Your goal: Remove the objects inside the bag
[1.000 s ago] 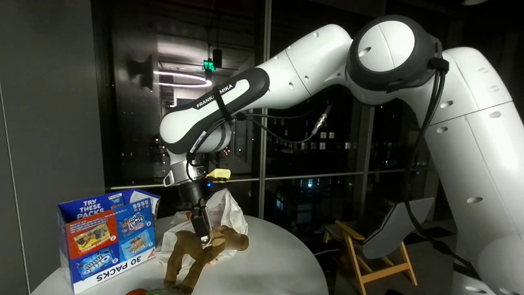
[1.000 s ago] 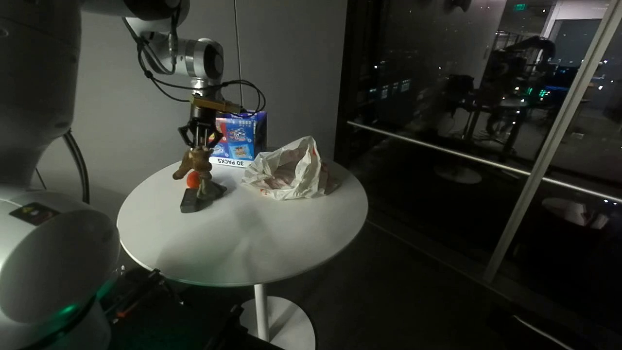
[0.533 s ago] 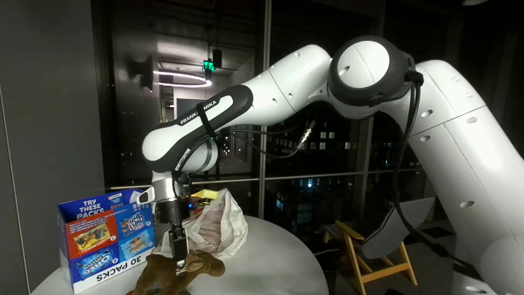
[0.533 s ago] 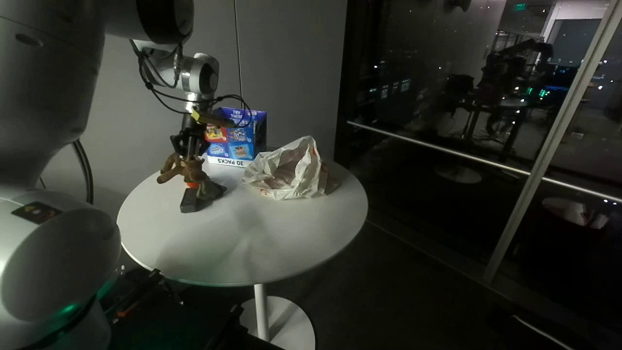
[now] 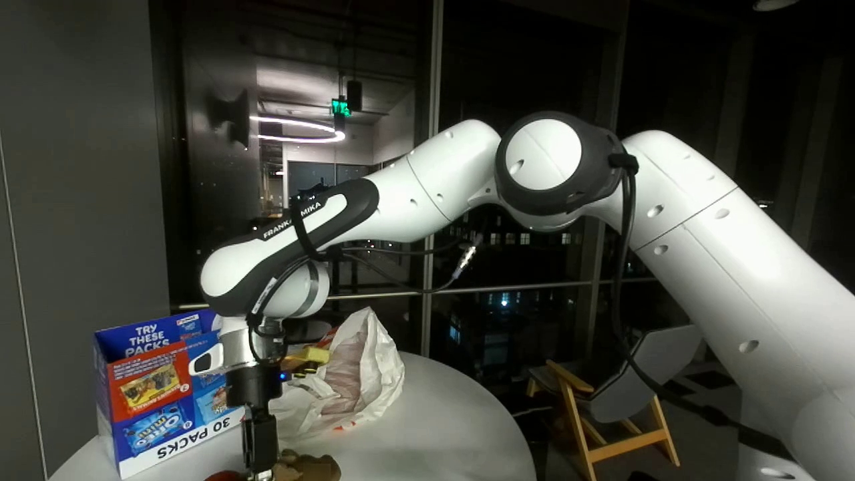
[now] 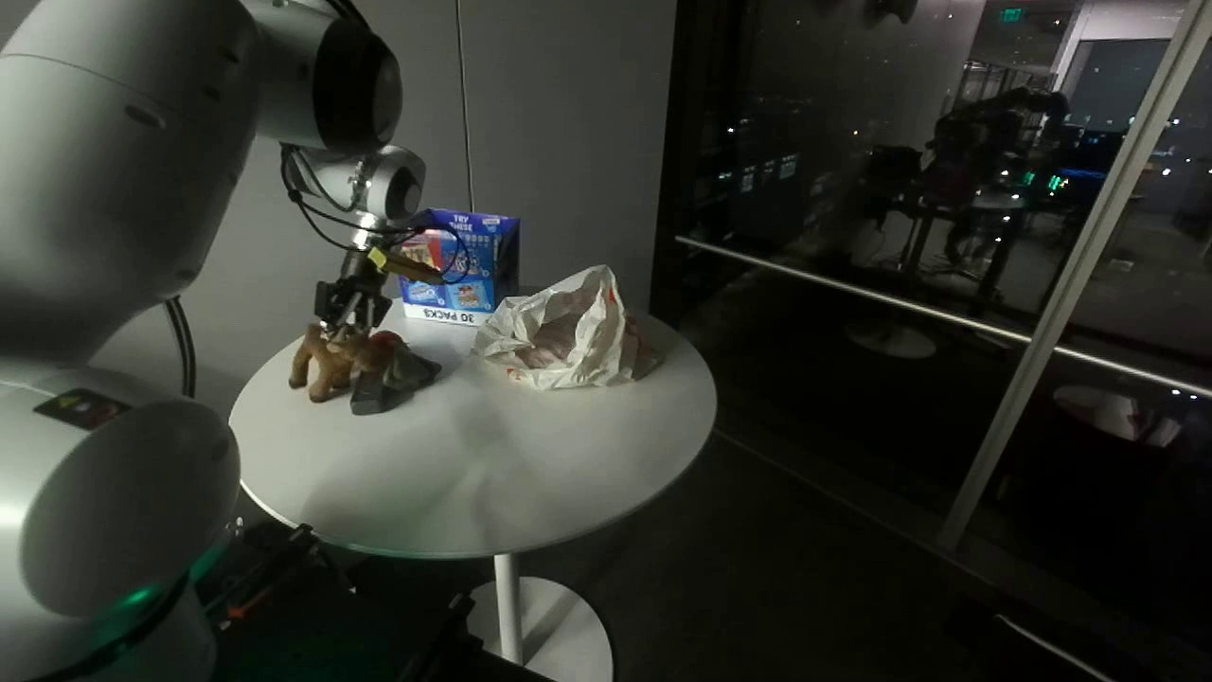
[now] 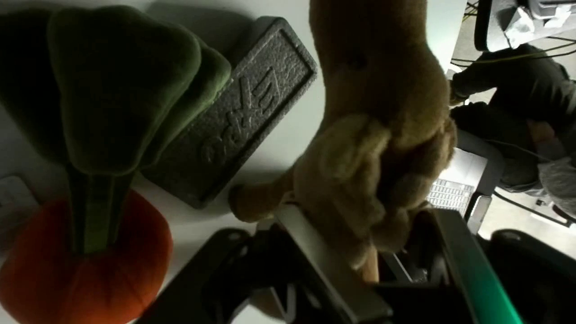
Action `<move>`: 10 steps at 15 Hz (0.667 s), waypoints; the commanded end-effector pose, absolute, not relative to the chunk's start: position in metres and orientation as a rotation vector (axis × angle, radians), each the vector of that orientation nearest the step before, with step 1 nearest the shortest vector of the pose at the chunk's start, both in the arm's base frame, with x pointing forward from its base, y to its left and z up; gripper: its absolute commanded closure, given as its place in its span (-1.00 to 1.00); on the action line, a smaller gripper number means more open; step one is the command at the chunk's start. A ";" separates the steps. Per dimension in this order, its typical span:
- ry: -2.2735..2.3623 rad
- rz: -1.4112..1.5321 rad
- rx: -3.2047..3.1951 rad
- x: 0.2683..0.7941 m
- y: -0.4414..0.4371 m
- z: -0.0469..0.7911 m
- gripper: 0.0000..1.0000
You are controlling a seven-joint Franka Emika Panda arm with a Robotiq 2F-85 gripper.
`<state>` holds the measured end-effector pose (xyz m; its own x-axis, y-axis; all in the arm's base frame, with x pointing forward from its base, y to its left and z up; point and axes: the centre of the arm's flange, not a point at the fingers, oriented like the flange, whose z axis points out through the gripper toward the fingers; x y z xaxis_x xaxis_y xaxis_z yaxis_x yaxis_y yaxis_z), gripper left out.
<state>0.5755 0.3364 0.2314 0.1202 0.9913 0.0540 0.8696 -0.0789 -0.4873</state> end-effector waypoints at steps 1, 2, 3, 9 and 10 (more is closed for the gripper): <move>-1.660 0.382 -2.114 0.597 0.335 0.254 -0.74; -1.620 0.342 -2.184 0.600 0.329 0.261 -0.92; -1.579 0.312 -2.241 0.604 0.324 0.267 -0.99; -1.349 0.077 -2.555 0.623 0.261 0.305 -1.00; -1.298 0.040 -2.600 0.624 0.250 0.311 -1.00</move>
